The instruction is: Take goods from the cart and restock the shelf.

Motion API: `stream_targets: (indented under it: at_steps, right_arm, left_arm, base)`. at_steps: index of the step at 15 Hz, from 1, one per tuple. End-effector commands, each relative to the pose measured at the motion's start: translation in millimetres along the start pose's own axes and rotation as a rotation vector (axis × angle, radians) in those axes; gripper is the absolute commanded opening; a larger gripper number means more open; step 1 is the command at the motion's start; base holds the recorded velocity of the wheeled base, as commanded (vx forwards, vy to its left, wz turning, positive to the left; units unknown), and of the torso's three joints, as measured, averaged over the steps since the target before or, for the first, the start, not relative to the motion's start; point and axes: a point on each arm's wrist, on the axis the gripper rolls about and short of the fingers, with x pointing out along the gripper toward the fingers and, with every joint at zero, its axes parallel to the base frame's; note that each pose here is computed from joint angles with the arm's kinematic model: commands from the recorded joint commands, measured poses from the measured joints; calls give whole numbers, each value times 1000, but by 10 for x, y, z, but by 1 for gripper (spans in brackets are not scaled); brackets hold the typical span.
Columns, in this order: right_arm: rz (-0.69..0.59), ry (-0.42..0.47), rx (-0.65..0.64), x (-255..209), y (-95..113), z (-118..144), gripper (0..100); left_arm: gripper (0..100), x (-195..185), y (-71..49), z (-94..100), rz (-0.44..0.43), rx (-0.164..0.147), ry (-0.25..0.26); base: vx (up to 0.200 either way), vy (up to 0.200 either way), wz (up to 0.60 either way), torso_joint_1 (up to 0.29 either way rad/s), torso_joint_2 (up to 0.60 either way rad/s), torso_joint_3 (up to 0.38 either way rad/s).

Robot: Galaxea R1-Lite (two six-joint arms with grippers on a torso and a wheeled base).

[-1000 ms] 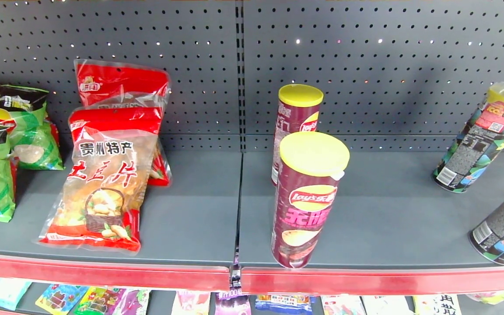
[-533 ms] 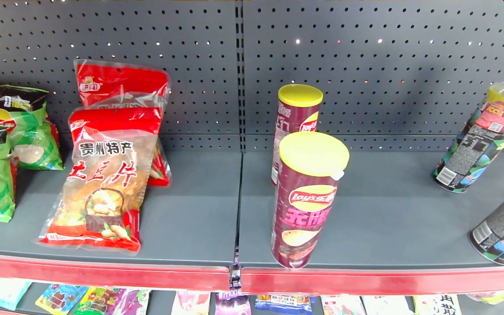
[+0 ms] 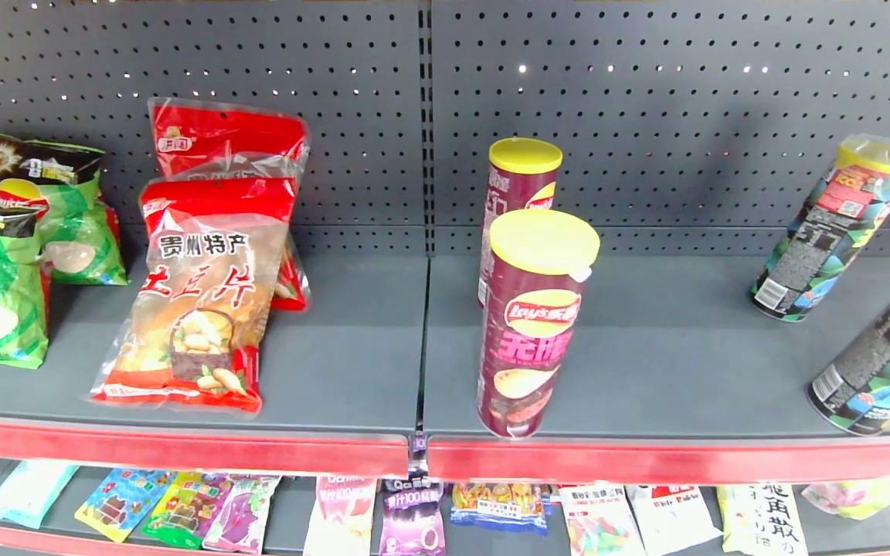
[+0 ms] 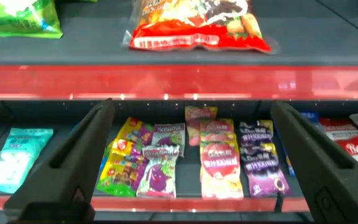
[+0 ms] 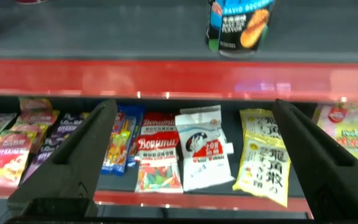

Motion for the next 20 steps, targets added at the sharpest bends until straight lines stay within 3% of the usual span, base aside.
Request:
stream_targets:
  at_steps: [1, 4, 20]
  right_arm:
    - [1, 0, 0, 0, 0, 0, 100]
    - [1, 0, 0, 0, 0, 0, 100]
    - [4, 0, 0, 0, 1, 0, 100]
  left_arm:
    - [100, 0, 0, -2, 0, 0, 1]
    - [100, 0, 0, -2, 0, 0, 1]
    - [100, 0, 0, -1, -2, 0, 0]
  base:
    - [0, 0, 0, 0, 0, 0]
    - [0, 0, 0, 0, 0, 0]
    - [0, -200, 0, 5, 3, 1]
